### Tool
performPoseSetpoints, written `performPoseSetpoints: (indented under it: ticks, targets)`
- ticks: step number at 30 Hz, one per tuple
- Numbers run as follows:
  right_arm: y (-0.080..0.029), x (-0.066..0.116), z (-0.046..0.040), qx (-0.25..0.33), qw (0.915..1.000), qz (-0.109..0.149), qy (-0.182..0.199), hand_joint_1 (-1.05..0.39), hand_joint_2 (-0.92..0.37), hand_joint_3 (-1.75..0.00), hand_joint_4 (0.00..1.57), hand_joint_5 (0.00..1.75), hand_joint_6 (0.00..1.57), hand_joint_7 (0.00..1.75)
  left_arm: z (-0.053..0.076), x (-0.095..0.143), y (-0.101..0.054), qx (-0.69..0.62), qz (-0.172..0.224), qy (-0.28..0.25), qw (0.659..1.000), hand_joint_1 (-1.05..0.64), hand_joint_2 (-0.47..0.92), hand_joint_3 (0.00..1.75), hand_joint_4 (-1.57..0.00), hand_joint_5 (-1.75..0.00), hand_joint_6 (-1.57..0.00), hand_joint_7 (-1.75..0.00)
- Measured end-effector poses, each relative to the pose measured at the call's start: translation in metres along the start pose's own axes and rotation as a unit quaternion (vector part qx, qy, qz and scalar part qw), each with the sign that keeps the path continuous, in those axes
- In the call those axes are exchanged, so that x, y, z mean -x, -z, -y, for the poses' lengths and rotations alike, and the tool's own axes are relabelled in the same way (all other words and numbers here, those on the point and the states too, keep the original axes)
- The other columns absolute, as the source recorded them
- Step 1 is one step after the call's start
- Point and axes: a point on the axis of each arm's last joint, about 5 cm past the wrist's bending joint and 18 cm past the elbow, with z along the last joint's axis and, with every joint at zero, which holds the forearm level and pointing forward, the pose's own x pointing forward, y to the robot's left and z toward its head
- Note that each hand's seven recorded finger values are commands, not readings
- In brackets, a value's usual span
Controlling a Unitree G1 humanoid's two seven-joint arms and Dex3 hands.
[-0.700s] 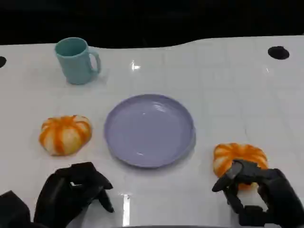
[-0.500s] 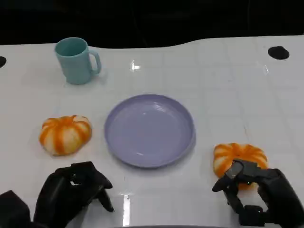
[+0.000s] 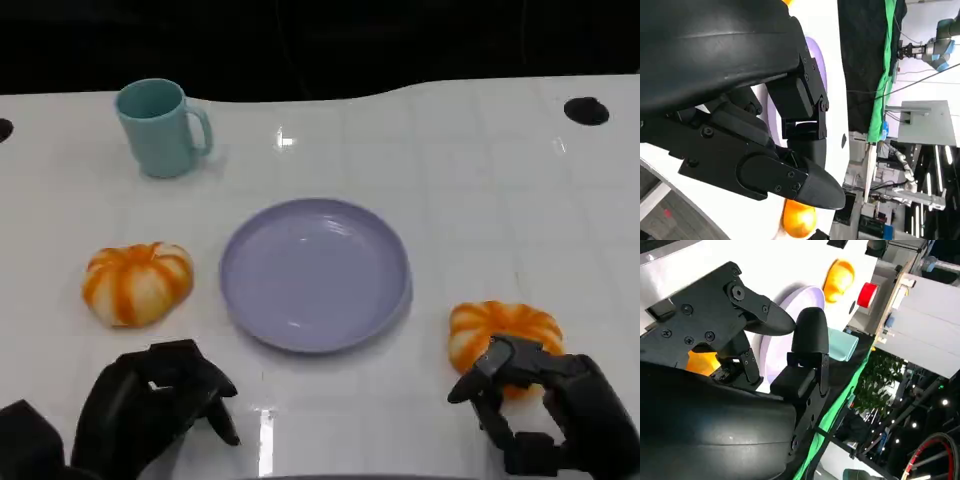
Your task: Grasp the bread from the table and place it into the plate.
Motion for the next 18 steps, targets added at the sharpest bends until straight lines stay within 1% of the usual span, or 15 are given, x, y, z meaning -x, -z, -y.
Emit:
performPoseSetpoints:
  ticks: [6, 10, 12, 13, 14, 16, 17, 18]
  targets:
    - [0.0000, 0.0000, 0.0000, 0.000, 1.0000, 0.000, 0.000, -0.29, -0.47, -1.08, 0.80, 1.68, 0.84, 1.18, 0.0000, 0.0000, 0.0000, 0.000, 0.000, 0.000, 1.000, -0.94, 0.92, 0.03, -1.14, -1.23, -1.18, -0.81]
    - [0.0000, 0.0000, 0.0001, 0.000, 1.0000, 0.000, 0.000, -0.29, -0.48, -1.06, 0.80, 1.64, 0.81, 1.14, 0.0000, 0.0000, 0.0000, 0.000, 0.000, 0.000, 1.000, -0.94, 0.92, 0.03, -1.15, -1.23, -1.18, -0.81]
    - [0.0000, 0.0000, 0.0001, 0.000, 1.0000, 0.000, 0.002, -0.32, -0.57, -0.89, 0.74, 1.57, 0.75, 1.05, 0.0000, 0.0000, 0.0000, 0.000, 0.000, 0.000, 1.000, -0.94, 0.92, 0.03, -1.15, -1.23, -1.18, -0.81]
    - [0.0000, -0.0001, 0.0001, -0.001, 1.0000, 0.000, 0.003, -0.34, -0.65, -0.73, 0.69, 1.50, 0.71, 0.97, 0.0000, 0.0000, 0.0000, 0.000, 0.000, 0.000, 1.000, -0.94, 0.92, 0.03, -1.15, -1.23, -1.18, -0.81]
    - [-0.0002, -0.0002, 0.0000, -0.002, 1.0000, 0.001, 0.004, -0.35, -0.70, -0.64, 0.65, 1.44, 0.68, 0.92, 0.0000, 0.0000, 0.0000, 0.000, 0.000, 0.000, 1.000, -0.95, 0.92, 0.04, -1.15, -1.23, -1.18, -0.81]
    - [-0.0015, -0.0012, 0.0005, -0.007, 0.9999, 0.006, 0.009, -0.36, -0.76, -0.51, 0.58, 1.28, 0.61, 0.80, 0.0001, 0.0000, 0.0000, 0.000, 0.000, 0.000, 1.000, -0.94, 0.92, 0.04, -1.15, -1.23, -1.18, -0.81]
    - [-0.0028, -0.0023, 0.0013, -0.010, 0.9998, 0.011, 0.011, -0.36, -0.80, -0.42, 0.56, 1.15, 0.57, 0.68, 0.0001, 0.0000, 0.0000, 0.000, 0.000, 0.000, 1.000, -0.94, 0.92, 0.04, -1.15, -1.23, -1.18, -0.81]
    - [-0.0044, -0.0037, 0.0022, -0.013, 0.9997, 0.015, 0.013, -0.36, -0.82, -0.38, 0.55, 1.10, 0.57, 0.63, 0.0001, -0.0001, 0.0000, 0.000, 0.000, 0.000, 1.000, -0.94, 0.92, 0.04, -1.15, -1.23, -1.18, -0.80]
